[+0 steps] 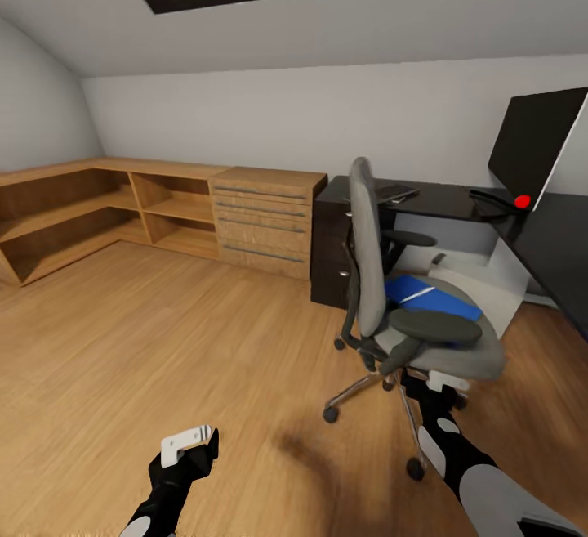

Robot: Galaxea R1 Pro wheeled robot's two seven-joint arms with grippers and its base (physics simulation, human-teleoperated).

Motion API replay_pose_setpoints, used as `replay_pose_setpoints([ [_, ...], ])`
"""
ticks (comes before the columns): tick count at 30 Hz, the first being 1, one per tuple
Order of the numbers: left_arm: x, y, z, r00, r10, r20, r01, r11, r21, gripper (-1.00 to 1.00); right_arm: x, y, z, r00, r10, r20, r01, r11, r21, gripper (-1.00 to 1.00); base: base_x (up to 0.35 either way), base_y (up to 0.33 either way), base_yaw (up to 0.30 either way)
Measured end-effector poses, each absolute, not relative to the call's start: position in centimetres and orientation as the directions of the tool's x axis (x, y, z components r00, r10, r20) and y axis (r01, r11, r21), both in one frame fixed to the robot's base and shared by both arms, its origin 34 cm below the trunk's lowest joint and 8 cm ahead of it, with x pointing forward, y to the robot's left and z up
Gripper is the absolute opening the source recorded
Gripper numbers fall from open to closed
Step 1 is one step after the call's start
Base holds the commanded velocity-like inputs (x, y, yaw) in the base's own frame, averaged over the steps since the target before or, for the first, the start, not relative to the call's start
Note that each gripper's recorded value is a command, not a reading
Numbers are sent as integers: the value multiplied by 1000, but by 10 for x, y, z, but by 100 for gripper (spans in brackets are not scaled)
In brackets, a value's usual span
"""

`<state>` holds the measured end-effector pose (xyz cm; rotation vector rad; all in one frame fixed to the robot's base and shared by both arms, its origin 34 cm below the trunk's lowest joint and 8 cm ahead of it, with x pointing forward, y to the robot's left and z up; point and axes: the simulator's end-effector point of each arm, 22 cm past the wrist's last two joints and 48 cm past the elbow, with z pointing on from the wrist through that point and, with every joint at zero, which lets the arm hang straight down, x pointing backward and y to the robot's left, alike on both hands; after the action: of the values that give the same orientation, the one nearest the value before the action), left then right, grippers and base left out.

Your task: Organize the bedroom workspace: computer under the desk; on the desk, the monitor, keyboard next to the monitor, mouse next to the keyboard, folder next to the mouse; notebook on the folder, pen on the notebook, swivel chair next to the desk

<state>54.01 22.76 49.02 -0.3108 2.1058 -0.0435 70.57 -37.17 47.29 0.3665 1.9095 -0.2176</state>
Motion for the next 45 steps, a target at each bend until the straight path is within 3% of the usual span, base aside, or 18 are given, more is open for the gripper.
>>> replay_pose_setpoints([
  [19, 540, 227, 490, -498, -238, -834, -203, 967, -155, 100, 706, -371, 473, -329, 146, -933, 351, 936, 22, 100, -4, 78, 217],
  [32, 540, 227, 489, -499, -238, -833, -203, 967, -155, 100, 706, -371, 472, -330, 148, -933, 352, 936, 24, 100, -243, 111, -15],
  [45, 540, 227, 491, -495, -238, -836, -202, 967, -156, 100, 706, -372, 475, -326, 152, -933, 355, 934, 28, 100, -54, 17, -229],
])
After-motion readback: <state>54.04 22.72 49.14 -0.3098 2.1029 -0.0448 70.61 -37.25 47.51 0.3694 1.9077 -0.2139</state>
